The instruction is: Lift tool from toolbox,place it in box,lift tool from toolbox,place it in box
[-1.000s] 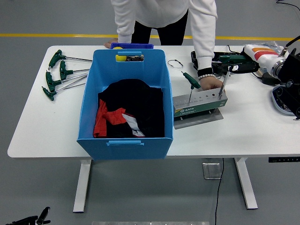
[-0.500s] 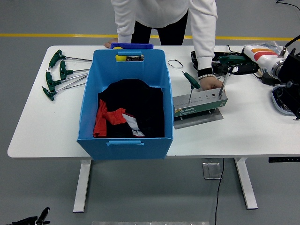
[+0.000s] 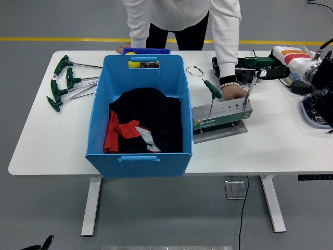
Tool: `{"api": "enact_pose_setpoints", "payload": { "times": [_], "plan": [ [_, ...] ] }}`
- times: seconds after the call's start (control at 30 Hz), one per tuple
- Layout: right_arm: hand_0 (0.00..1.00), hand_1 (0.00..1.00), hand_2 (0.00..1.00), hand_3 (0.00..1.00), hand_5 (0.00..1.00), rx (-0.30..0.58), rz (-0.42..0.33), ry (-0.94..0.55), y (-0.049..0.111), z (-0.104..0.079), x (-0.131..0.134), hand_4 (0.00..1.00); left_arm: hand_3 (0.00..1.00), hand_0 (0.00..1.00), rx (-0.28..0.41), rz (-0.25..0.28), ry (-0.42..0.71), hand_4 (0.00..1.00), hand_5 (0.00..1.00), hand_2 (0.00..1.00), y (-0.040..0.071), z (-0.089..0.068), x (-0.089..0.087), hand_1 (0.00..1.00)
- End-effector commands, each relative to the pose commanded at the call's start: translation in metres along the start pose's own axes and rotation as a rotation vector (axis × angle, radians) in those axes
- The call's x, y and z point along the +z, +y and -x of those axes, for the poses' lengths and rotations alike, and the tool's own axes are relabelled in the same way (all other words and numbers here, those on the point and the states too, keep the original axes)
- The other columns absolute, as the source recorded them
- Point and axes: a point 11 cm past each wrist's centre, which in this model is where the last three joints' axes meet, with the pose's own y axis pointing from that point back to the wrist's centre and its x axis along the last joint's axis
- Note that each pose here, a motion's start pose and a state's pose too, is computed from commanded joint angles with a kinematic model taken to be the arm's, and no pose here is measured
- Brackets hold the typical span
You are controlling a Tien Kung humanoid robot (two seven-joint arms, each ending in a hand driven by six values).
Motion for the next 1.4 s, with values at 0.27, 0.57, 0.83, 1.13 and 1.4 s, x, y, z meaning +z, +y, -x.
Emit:
{"api": "enact_pose_setpoints", "payload": {
  "times": [0.27, 0.57, 0.83, 1.13, 1.4],
  "plan": [
    [0.002, 0.002, 0.002, 0.021, 0.697, 0.007, -0.027, -0.003, 0.003, -0.006, -0.004, 0.782, 0.824, 0.805, 0.009, -0.022, -0.004, 0.659, 0.998, 0.809, -0.002, -0.004, -0.012, 0.787],
    [0.002, 0.002, 0.002, 0.022, 0.694, 0.015, -0.06, -0.013, 0.005, -0.02, -0.012, 0.779, 0.822, 0.805, 0.019, -0.042, -0.009, 0.658, 0.998, 0.809, -0.003, -0.008, -0.023, 0.787],
    [0.002, 0.002, 0.002, 0.021, 0.692, 0.036, -0.088, -0.009, 0.008, -0.042, -0.021, 0.778, 0.821, 0.806, 0.02, -0.043, -0.001, 0.658, 0.998, 0.809, -0.004, -0.01, -0.026, 0.787],
    [0.002, 0.002, 0.002, 0.022, 0.691, 0.063, -0.102, 0.014, 0.013, -0.072, -0.024, 0.776, 0.821, 0.806, 0.022, -0.044, 0.006, 0.656, 0.998, 0.81, -0.004, -0.012, -0.028, 0.786],
    [0.002, 0.002, 0.002, 0.022, 0.692, 0.086, -0.116, 0.002, 0.019, -0.094, -0.026, 0.777, 0.818, 0.806, 0.025, -0.053, 0.009, 0.654, 0.998, 0.809, -0.005, -0.014, -0.033, 0.786]
  ]
}}
